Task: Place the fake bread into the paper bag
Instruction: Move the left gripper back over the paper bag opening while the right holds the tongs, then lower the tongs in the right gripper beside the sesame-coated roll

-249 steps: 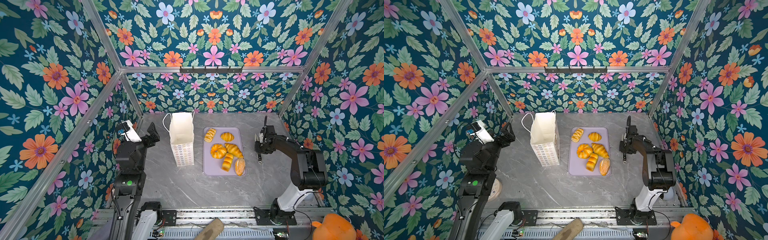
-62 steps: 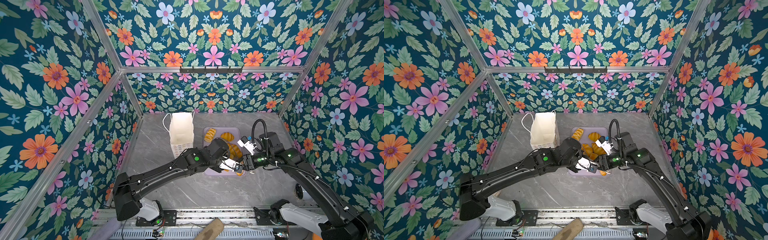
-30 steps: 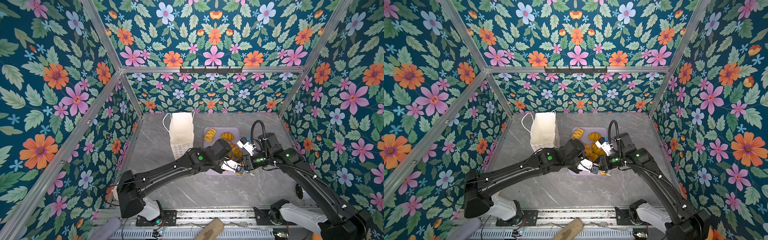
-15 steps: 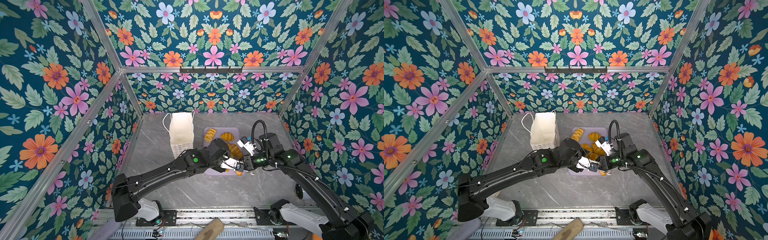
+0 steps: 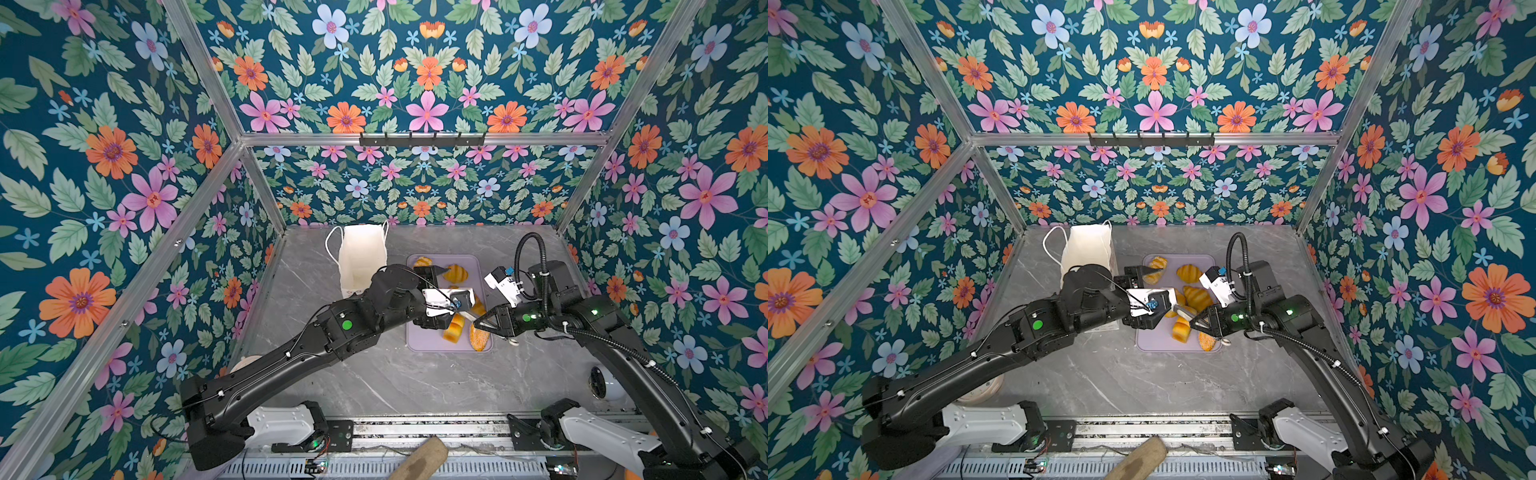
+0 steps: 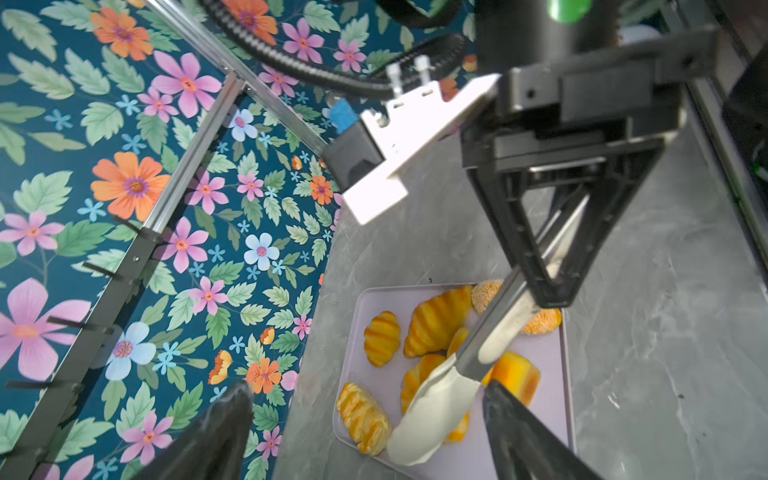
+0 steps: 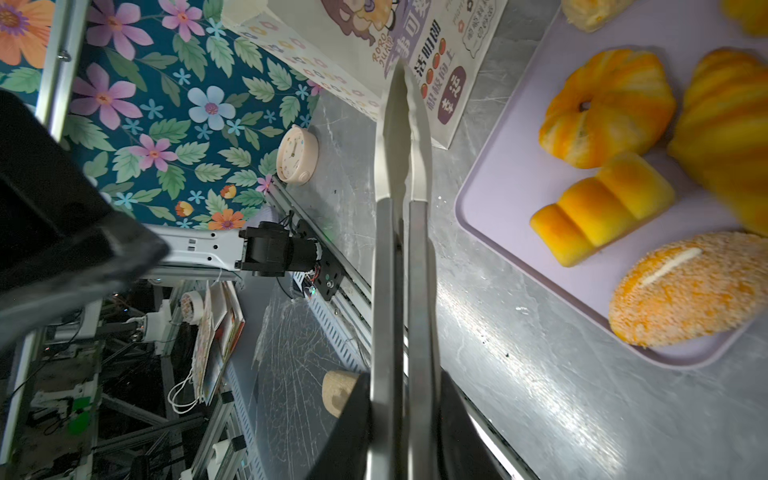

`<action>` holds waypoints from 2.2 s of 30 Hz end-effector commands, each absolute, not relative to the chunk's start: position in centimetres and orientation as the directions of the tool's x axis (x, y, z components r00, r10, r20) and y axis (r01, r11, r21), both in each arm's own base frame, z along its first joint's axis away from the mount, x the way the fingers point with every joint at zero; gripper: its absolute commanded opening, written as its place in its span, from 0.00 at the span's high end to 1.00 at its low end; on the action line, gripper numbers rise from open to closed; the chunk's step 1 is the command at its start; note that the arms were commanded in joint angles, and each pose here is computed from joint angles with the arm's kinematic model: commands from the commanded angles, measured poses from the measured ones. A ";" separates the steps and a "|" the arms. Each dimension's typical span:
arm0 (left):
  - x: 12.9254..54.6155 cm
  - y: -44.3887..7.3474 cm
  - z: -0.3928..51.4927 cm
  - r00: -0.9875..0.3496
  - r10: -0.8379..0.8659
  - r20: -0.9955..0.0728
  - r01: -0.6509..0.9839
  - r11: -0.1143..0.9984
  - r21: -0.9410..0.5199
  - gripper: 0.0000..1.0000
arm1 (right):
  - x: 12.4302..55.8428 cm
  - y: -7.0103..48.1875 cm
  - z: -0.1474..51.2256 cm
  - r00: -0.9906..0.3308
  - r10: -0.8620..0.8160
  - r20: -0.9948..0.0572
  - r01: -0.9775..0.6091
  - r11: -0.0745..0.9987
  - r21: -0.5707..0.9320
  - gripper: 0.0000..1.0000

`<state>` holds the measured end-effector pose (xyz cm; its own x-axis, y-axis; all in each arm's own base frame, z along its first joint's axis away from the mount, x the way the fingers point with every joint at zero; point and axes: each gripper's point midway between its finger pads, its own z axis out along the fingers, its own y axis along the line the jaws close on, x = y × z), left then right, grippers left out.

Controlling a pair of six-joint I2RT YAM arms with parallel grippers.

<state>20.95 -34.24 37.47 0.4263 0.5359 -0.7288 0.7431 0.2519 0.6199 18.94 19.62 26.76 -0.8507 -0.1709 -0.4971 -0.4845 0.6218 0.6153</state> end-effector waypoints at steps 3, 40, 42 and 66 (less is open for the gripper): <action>25.4 -31.0 43.0 0.161 0.349 -0.923 0.726 0.591 0.351 0.12 | 19.3 17.5 26.0 -0.855 -0.195 -0.481 -0.453 0.732 0.509 0.76; 31.0 -8.9 34.1 -0.642 -0.182 -0.745 -0.006 0.973 -0.232 0.17 | 22.8 15.3 25.8 -0.913 -0.099 -0.396 -0.247 0.907 0.342 0.75; 31.0 -8.8 33.7 -0.641 -0.180 -0.746 -0.008 0.974 -0.228 0.18 | 22.6 15.3 25.8 -0.917 -0.075 -0.391 -0.219 0.916 0.335 0.75; 32.4 -8.8 30.6 -0.646 -0.134 -0.751 -0.002 0.985 -0.174 0.25 | 15.8 11.0 22.2 -0.978 0.112 -0.176 0.079 0.980 0.183 0.71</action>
